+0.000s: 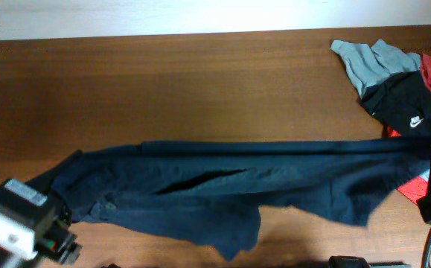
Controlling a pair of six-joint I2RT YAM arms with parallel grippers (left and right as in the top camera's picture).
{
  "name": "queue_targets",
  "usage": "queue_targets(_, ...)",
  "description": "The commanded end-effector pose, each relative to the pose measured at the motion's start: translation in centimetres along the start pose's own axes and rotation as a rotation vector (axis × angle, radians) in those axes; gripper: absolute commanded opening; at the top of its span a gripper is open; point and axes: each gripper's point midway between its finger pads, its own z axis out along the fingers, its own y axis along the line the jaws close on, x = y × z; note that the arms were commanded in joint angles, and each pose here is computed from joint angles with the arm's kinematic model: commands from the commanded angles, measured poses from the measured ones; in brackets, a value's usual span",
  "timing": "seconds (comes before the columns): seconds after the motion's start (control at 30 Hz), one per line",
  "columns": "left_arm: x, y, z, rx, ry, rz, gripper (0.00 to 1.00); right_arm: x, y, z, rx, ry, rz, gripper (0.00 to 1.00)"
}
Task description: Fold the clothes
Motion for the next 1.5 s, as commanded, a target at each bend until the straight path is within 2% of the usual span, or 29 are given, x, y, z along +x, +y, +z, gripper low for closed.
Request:
queue_targets(0.0, 1.7, 2.7, 2.2, -0.173, 0.110, -0.004, 0.06, -0.5, -1.8, 3.0, 0.116, 0.034, -0.020, 0.04)
queue_targets(0.27, 8.8, 2.9, 14.9, -0.262, 0.456, 0.083, 0.06, 2.8, -4.6, 13.2, 0.249, 0.310, -0.004, 0.04)
queue_targets(0.37, 13.7, 4.0, 21.1, -0.284, 0.606, 0.087, 0.06, 5.0, -5.6, 18.3, 0.265, 0.442, -0.018, 0.04)
queue_targets(0.47, 22.1, 5.7, 28.8, -0.256, 0.770, 0.038, 0.06, 7.7, -6.6, 24.7, 0.247, 0.563, -0.029, 0.04)
queue_targets(0.53, 25.6, 6.3, 31.6, -0.240, 0.811, 0.011, 0.07, 8.8, -7.0, 27.3, 0.234, 0.598, -0.024, 0.04)
queue_targets(0.7, 34.2, 8.2, 37.7, -0.231, 0.863, -0.041, 0.28, 12.7, -8.3, 35.8, 0.181, 0.659, 0.003, 0.09)
queue_targets(0.73, 35.8, 8.7, 38.7, -0.240, 0.866, -0.042, 0.36, 13.4, -8.6, 37.7, 0.171, 0.656, 0.000, 0.17)
queue_targets(0.77, 37.2, 9.1, 39.4, -0.248, 0.870, -0.047, 0.43, 14.3, -9.0, 39.8, 0.164, 0.650, -0.004, 0.40)
queue_targets(0.83, 38.3, 10.0, 39.2, -0.261, 0.892, -0.056, 0.48, 15.4, -9.8, 41.3, 0.163, 0.663, -0.026, 0.58)
queue_targets(0.9, 38.7, 10.4, 38.0, -0.260, 0.933, -0.066, 0.48, 15.9, -10.5, 41.1, 0.161, 0.691, -0.069, 0.61)
queue_targets(0.97, 39.0, 9.7, 36.2, -0.215, 1.000, -0.091, 0.59, 16.0, -10.5, 40.2, 0.165, 0.717, -0.089, 0.61)
queue_targets(1.1, 40.0, 5.1, 33.3, 0.004, 1.123, -0.212, 0.69, 14.8, -9.3, 36.5, 0.160, 0.740, -0.107, 0.61)
queue_targets(1.17, 40.9, 3.6, 32.4, 0.073, 1.163, -0.240, 0.71, 13.2, -8.3, 34.2, 0.151, 0.717, -0.114, 0.61)
queue_targets(1.3, 43.2, 1.1, 32.0, 0.273, 1.176, -0.170, 0.71, 9.3, -5.6, 28.6, 0.113, 0.621, -0.132, 0.61)
queue_targets(1.33, 44.1, 0.8, 32.1, 0.287, 1.181, -0.170, 0.70, 8.4, -5.0, 26.9, 0.101, 0.592, -0.138, 0.62)
queue_targets(1.47, 48.1, 0.3, 33.3, 0.320, 1.206, -0.148, 0.39, 5.6, -2.8, 19.9, 0.063, 0.491, -0.154, 0.64)
